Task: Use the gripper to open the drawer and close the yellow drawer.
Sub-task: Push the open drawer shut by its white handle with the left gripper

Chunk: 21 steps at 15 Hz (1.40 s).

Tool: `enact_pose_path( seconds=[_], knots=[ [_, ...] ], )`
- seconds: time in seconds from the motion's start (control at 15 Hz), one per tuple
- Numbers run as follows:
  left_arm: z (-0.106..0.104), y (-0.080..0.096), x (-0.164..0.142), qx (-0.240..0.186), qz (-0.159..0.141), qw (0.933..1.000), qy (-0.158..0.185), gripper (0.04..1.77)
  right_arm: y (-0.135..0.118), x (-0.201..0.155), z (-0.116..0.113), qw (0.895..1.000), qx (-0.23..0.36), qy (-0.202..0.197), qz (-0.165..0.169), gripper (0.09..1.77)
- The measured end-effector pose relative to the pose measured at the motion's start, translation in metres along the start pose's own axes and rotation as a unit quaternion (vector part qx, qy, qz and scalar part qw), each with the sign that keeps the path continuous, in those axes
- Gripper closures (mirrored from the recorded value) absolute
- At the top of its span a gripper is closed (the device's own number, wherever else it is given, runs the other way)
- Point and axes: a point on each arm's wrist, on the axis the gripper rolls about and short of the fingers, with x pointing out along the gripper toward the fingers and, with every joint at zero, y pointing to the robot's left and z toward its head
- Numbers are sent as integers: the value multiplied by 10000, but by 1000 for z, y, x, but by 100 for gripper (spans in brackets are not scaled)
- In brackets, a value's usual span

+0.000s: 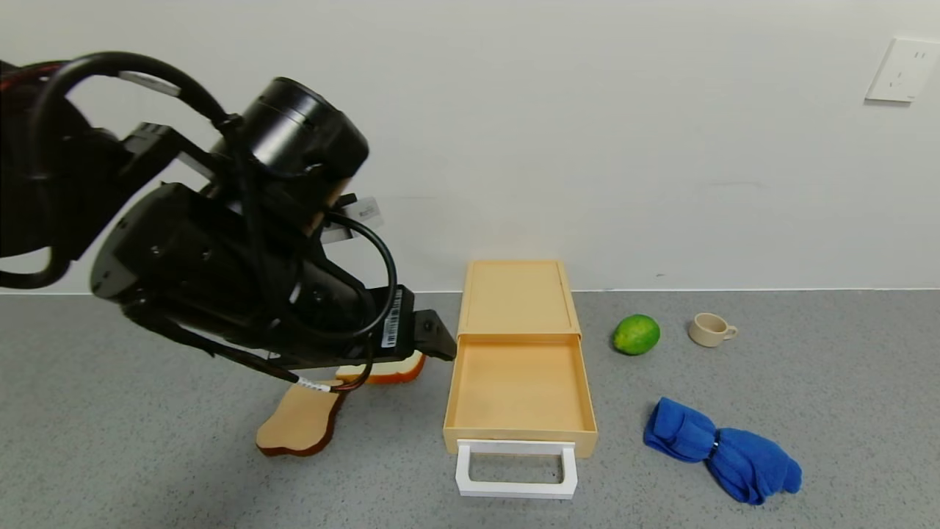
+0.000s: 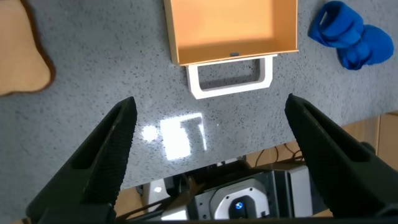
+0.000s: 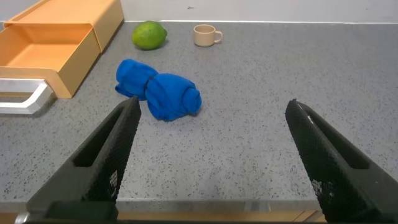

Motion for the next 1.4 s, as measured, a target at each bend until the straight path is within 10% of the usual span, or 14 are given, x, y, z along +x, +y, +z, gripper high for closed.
enact_pose_path(
  seconds=[0.67,1.4],
  knots=[
    [-28,-63,84,-164,672,9945,788,9,0,0,0,10000,0,0,-2,15],
    [-60,-88,137,-464,1111,9836,1342,9,0,0,0,10000,0,0,-2,15]
  ],
)
